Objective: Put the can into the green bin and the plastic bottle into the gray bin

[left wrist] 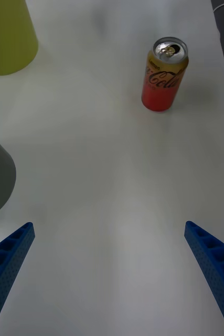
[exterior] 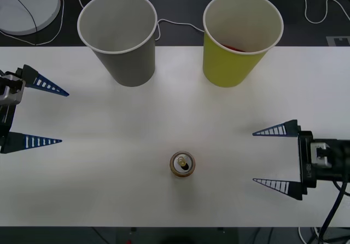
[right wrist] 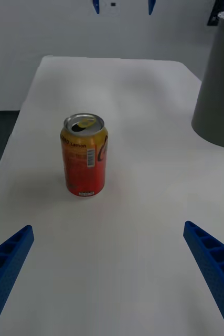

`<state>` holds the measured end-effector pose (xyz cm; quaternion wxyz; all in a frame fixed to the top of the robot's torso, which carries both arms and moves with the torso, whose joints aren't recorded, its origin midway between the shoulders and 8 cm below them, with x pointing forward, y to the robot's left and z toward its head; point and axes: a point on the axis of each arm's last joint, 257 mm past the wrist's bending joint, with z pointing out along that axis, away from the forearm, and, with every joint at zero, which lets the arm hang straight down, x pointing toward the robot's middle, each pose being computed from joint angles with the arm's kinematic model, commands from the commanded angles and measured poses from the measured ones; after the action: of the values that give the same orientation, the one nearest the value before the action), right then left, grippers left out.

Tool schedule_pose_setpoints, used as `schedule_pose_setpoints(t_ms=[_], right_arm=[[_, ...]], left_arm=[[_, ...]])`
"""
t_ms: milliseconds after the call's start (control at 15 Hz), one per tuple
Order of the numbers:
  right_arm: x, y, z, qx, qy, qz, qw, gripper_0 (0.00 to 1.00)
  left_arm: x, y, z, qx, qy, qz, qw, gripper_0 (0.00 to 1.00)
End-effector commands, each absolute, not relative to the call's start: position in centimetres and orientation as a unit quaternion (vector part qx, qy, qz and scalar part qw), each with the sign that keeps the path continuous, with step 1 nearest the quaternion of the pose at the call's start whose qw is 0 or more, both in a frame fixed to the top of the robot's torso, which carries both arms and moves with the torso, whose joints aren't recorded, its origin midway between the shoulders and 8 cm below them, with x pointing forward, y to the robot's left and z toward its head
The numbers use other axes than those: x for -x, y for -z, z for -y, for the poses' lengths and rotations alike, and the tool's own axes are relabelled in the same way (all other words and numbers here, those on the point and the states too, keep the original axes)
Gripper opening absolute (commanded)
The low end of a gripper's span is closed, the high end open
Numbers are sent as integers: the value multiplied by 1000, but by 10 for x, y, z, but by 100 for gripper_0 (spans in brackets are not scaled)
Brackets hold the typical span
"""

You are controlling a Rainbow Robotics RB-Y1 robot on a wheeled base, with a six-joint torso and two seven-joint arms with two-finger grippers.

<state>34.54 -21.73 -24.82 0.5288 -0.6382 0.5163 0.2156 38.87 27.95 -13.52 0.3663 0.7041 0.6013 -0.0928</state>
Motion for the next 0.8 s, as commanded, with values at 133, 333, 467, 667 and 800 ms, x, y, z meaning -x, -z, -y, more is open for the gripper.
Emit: schedule_pose_setpoints(t_ms=[133, 333, 467, 667, 800], right_arm=[[-344, 266, 207, 634, -236, -495, 545, 100], [-344, 278, 197, 623, -263, -494, 547, 100], [-345, 287, 186, 611, -285, -498, 546, 100], [-349, 298, 171, 597, -297, -507, 546, 100], [-352, 306, 159, 594, -294, -512, 547, 100]], left_arm=[[-389, 135, -280, -704, 93, -601, 366, 100], [-389, 135, -280, -704, 93, -601, 366, 100], [-389, 135, -280, -704, 93, -601, 366, 100], [-389, 135, -280, -704, 93, -601, 366, 100], [-389, 135, -280, -704, 93, -601, 366, 100]])
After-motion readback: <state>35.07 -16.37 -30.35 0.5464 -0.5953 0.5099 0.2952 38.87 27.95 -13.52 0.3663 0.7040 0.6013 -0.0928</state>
